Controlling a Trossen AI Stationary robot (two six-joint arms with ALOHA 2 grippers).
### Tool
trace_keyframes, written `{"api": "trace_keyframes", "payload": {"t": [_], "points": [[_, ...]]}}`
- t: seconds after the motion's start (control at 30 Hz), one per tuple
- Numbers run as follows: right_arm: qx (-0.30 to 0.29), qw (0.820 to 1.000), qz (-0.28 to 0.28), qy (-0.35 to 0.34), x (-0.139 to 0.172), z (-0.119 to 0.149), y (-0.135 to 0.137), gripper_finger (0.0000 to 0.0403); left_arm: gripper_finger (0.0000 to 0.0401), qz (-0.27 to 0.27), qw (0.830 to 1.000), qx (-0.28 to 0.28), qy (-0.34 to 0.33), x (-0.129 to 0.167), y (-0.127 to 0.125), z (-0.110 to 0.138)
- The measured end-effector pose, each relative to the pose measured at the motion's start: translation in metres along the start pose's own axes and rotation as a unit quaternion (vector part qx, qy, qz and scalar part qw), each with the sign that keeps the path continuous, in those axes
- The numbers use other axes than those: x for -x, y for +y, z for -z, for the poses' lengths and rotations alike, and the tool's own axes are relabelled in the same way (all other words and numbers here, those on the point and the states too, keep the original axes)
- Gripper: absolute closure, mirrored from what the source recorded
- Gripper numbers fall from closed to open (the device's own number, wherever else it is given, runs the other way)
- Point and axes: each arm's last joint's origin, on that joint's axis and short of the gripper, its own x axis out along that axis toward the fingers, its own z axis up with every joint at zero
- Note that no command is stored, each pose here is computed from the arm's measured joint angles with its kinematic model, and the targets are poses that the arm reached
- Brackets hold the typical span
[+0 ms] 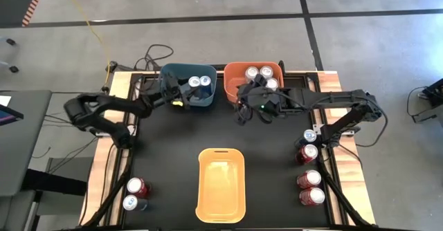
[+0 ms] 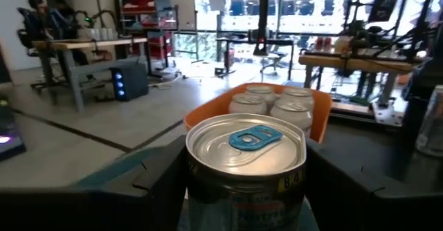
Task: Sort soda cans
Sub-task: Put the blue soda can into the blue bin
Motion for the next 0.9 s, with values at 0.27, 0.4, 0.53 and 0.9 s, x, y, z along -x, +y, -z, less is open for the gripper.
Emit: {"api": "trace_keyframes", "payload": {"t": [0.27, 0.4, 0.53, 0.9], "points": [[-0.004, 1.0, 0.0, 0.007, 0.001, 0.002, 0.001, 0.0097, 0.0163, 0.011, 1.0, 0.014, 0.005, -0.008, 0.0, 0.025], [-0.004, 1.0, 0.01, 0.006, 0.001, 0.002, 0.001, 0.0097, 0.0163, 0.015, 1.0, 0.015, 0.008, -0.013, 0.0, 0.032], [-0.004, 1.0, 0.01, 0.006, 0.001, 0.002, 0.001, 0.0097, 0.0162, 0.031, 0.999, 0.006, 0.013, -0.019, -0.001, 0.035], [-0.004, 1.0, 0.008, 0.008, 0.002, 0.003, 0.003, 0.0097, 0.0161, 0.032, 0.998, 0.001, 0.046, -0.026, -0.001, 0.049]]}}
